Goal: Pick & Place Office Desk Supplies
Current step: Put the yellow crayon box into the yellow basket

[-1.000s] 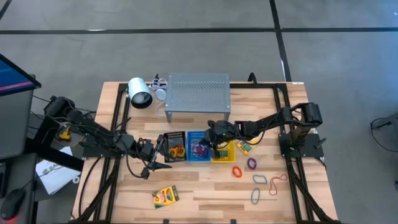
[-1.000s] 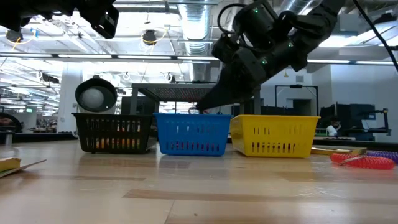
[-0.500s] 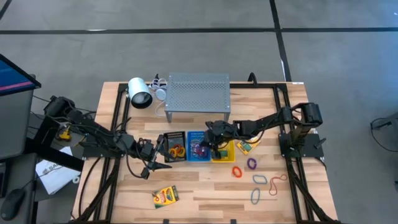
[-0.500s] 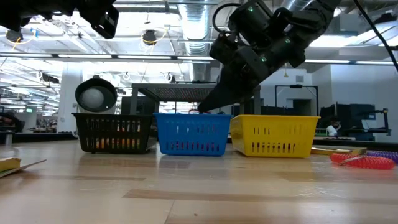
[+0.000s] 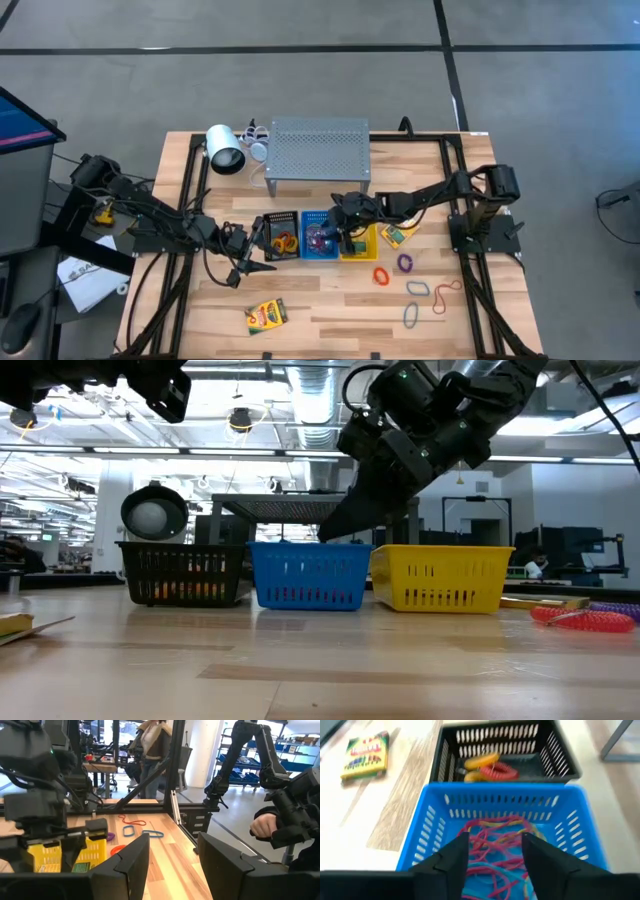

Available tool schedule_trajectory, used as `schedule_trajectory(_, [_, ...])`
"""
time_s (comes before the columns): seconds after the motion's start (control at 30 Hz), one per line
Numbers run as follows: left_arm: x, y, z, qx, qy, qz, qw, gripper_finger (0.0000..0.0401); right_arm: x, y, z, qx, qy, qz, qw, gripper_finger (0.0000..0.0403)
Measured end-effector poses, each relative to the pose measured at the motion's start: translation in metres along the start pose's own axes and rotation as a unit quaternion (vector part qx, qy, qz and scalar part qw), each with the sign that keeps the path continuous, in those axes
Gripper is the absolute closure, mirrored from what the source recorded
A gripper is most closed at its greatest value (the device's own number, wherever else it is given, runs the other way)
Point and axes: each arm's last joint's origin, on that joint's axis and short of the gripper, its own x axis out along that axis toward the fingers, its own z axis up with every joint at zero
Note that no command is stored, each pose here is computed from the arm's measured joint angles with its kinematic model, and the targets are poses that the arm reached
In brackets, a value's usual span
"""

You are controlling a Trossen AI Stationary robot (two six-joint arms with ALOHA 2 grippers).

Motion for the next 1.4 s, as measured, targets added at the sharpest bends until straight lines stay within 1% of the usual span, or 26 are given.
schedule_trajectory(0.1, [0.0, 0.0, 0.0, 0.0, 0.0, 0.0, 1.0, 0.0238, -0.008, 0.0, 0.008, -0.005, -0.02, -0.002, 1.0, 0.0204])
schedule_trajectory(0.2, [0.0, 0.0, -0.001, 0.001, 0.007, 0.001, 1.0, 0.0238, -0.021, 0.003, 0.021, -0.03, -0.051, -0.001, 0.998, 0.0193])
schedule_trajectory(0.37, [0.0, 0.0, -0.002, 0.002, 0.012, 0.001, 1.0, 0.0238, -0.052, 0.016, 0.046, -0.073, -0.116, 0.005, 0.99, 0.0192])
schedule_trajectory(0.5, [0.0, 0.0, -0.003, 0.002, 0.014, 0.001, 1.0, 0.0238, -0.07, 0.026, 0.056, -0.08, -0.142, 0.018, 0.987, 0.0196])
schedule_trajectory(0.57, [0.0, 0.0, -0.003, 0.002, 0.018, 0.002, 1.0, 0.0238, -0.073, 0.031, 0.055, -0.079, -0.136, 0.046, 0.986, 0.0197])
schedule_trajectory(0.63, [0.0, 0.0, -0.004, 0.002, 0.022, 0.002, 1.0, 0.0238, -0.073, 0.037, 0.055, -0.073, -0.135, 0.087, 0.984, 0.0198])
schedule_trajectory(0.7, [0.0, 0.0, -0.004, 0.0, 0.022, 0.002, 1.0, 0.0238, -0.073, 0.044, 0.055, -0.069, -0.136, 0.132, 0.979, 0.0198])
schedule_trajectory(0.77, [0.0, 0.0, -0.004, -0.01, 0.022, 0.002, 1.0, 0.0238, -0.073, 0.051, 0.054, -0.069, -0.133, 0.165, 0.975, 0.0198])
schedule_trajectory(0.83, [0.0, 0.0, -0.004, -0.021, 0.022, 0.002, 1.0, 0.0238, -0.072, 0.058, 0.053, -0.064, -0.126, 0.183, 0.973, 0.0199])
schedule_trajectory(1.03, [0.002, -0.002, -0.006, -0.047, 0.033, -0.006, 0.998, 0.0238, -0.072, 0.076, 0.05, -0.064, -0.118, 0.209, 0.969, 0.0203])
schedule_trajectory(1.13, [0.01, -0.006, -0.002, -0.046, 0.064, -0.012, 0.997, 0.0238, -0.073, 0.082, 0.05, -0.067, -0.117, 0.215, 0.967, 0.0205])
schedule_trajectory(1.23, [0.024, -0.011, -0.001, -0.039, 0.136, -0.007, 0.99, 0.0238, -0.073, 0.088, 0.05, -0.063, -0.119, 0.223, 0.966, 0.0208])
schedule_trajectory(1.3, [0.034, -0.013, 0.0, -0.043, 0.197, -0.005, 0.979, 0.0238, -0.074, 0.09, 0.05, -0.057, -0.119, 0.226, 0.965, 0.0209])
schedule_trajectory(1.4, [0.046, -0.014, -0.002, -0.042, 0.29, -0.002, 0.956, 0.0238, -0.074, 0.092, 0.051, -0.049, -0.123, 0.23, 0.964, 0.0209])
